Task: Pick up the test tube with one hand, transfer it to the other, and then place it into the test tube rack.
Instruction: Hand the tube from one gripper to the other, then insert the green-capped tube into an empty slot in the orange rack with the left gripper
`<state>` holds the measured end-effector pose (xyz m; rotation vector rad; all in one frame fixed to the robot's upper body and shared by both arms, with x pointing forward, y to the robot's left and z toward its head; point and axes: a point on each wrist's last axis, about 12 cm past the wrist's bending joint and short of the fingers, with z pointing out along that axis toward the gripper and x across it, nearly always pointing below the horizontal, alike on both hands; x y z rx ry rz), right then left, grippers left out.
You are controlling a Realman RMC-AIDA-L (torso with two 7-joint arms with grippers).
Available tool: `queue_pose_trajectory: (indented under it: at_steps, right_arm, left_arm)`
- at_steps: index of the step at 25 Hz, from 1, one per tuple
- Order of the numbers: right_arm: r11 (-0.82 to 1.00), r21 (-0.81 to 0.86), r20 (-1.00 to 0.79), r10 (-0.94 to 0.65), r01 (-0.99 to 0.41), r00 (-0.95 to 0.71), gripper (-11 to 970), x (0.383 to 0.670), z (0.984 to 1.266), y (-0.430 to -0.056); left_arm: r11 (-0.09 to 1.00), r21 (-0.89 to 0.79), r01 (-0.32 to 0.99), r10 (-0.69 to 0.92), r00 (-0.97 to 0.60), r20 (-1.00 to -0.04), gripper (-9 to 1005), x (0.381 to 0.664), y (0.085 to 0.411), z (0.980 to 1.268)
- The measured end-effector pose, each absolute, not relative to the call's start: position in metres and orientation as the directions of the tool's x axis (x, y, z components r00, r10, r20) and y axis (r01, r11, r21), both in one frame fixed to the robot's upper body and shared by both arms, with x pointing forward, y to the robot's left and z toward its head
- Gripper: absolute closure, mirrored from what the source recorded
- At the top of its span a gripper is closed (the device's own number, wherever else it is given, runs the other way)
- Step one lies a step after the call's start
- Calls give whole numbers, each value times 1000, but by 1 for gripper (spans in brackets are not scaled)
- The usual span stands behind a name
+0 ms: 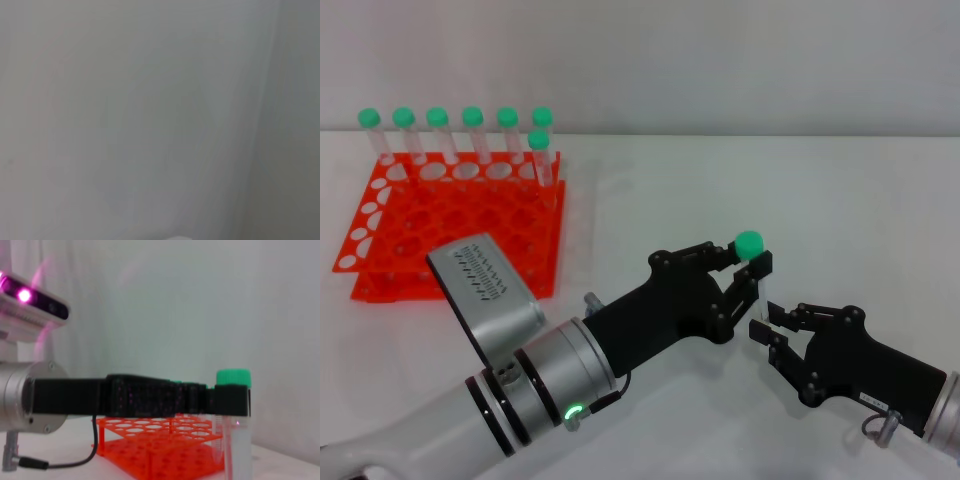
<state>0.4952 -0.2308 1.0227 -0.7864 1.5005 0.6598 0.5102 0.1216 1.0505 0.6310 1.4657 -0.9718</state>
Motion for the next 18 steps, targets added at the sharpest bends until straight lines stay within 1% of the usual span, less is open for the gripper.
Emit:
queue_pose_trajectory:
  at_steps: [5,9,11,12,13,14,15,18]
  right_arm:
    - [617,-70,-994,-113,-784,1,749,494,1021,-236]
    - [706,-50,-994,-104,-707,-34,597,497,1017,-258]
    - [764,-32,-995,-87,-645,-53,521,498,1015,-272]
    - [794,-23,-995,-74,-607,-60,498,498,1015,-281]
    - [794,-23,-995,-74,-607,-60,475,498,1015,-281]
    - [822,-14,-996,-60,-570,-63,452,497,1015,-288]
    - [864,-2,-998,-37,-504,-59,429,498,1016,-302]
    - [902,9,-999,-13,-431,-49,361,499,1018,-315]
  left_arm:
    - [548,-237,802,-207,-145,-968,773,513,130,1052]
    - [635,-238,735,-264,-84,-961,781,515,150,1052]
    - [710,-234,664,-294,-22,-955,786,516,171,1052]
    - [742,-233,628,-302,2,-953,788,517,182,1051]
    - [772,-236,590,-310,26,-950,790,518,193,1051]
    - [804,-239,545,-316,50,-947,790,519,205,1050]
    - [828,-244,505,-320,67,-945,790,520,216,1050]
    - [886,-258,385,-316,95,-944,790,525,246,1046]
